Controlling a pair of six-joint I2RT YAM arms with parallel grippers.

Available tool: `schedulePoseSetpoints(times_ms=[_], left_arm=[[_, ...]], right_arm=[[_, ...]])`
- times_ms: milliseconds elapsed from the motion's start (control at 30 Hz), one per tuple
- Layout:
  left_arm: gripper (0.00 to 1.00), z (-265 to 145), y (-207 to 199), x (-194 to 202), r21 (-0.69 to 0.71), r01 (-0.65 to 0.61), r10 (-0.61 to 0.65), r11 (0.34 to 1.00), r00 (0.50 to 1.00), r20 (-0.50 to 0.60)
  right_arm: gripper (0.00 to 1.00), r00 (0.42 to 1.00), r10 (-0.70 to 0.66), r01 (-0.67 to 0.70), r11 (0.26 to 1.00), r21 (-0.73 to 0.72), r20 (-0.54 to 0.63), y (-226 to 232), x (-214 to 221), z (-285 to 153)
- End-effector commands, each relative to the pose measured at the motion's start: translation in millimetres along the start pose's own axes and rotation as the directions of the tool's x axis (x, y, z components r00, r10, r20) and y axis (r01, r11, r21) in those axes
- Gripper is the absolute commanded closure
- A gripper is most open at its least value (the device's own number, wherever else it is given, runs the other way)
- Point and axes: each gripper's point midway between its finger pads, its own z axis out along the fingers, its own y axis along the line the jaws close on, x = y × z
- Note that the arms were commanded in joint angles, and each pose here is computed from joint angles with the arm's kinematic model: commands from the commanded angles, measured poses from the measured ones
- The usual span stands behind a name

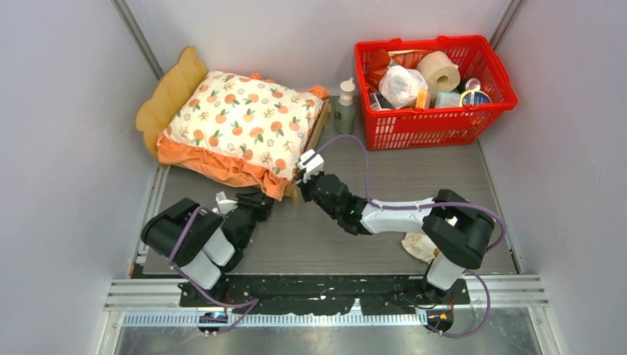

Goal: Set up the pet bed
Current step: Adjust the ropes on the bed frame.

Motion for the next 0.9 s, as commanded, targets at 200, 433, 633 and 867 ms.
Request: schedulePoseSetpoints(times_ms=[200,433,633,867], left_arm=[[0.63,-3,1,7,0.01,0.006,-0.006,1.0,1.0,-0.019],[0.59,0,12,16,-0.026,0.012,-0.014,1.0,0.999,-0.046],[0.6,12,3,16,0.003,0.001,-0.001,1.0,1.0,-0.02],[0.66,21,0,23,0.012,0.007,-0.007,1.0,0.999,-0.033]], right_arm=[[0.95,0.997,0.024,-0.025,1.0,0.014,0.078,-2,-23,-2],[0.95,0.997,0.028,-0.029,1.0,0.007,0.073,-1,-20,0],[0.95,0.997,0.024,-0.025,1.0,0.013,0.075,-2,-20,-1],[0.95,0.997,-0.015,0.013,1.0,0.024,0.078,-5,-24,-3]])
